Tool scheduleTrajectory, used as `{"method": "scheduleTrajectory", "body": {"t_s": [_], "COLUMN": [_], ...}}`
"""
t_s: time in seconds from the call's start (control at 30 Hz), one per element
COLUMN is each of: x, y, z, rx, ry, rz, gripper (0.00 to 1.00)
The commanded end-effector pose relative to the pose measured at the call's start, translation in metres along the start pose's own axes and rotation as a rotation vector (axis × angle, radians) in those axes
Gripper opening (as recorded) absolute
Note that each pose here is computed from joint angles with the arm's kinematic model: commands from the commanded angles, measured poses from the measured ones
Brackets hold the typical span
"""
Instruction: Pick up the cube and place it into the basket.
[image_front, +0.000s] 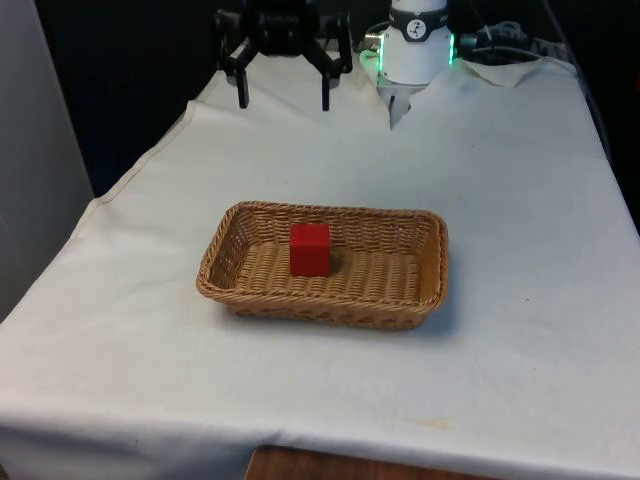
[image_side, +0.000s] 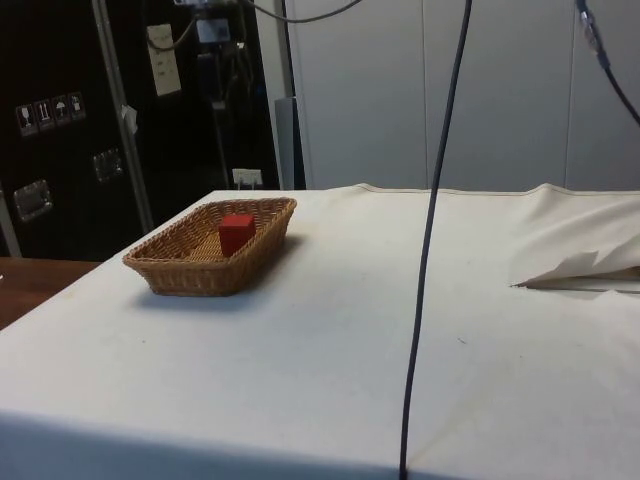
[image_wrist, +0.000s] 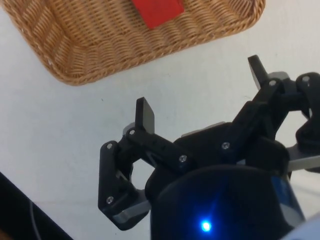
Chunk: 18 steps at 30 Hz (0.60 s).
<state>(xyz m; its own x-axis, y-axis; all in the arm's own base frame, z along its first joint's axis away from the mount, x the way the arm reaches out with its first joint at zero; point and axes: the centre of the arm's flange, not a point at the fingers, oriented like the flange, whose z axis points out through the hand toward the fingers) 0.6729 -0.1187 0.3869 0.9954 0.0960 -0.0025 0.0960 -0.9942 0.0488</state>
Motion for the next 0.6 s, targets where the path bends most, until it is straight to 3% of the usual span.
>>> {"method": "scheduleTrajectory", "body": {"t_s": [0.0,0.1,0.13,0.2,0.4,0.43,0.47,0.57], "x": [-0.003,-0.007,-0.006,-0.012,-0.022,-0.021,-0.023,-0.027], "y": [0.001,0.002,0.002,0.003,-0.001,0.0,-0.002,-0.005], "z": [-0.005,-0.01,-0.007,-0.014,-0.022,-0.02,-0.024,-0.027], "rx": [-0.004,0.0,0.007,0.005,0.015,0.025,0.016,0.018], "ry": [0.016,0.022,0.008,0.027,0.046,0.033,0.05,0.058], "rz": [-0.005,-0.009,-0.006,-0.013,-0.016,-0.016,-0.016,-0.015], "gripper": [1.0,1.0,1.0,1.0,1.0,1.0,1.0,1.0]}}
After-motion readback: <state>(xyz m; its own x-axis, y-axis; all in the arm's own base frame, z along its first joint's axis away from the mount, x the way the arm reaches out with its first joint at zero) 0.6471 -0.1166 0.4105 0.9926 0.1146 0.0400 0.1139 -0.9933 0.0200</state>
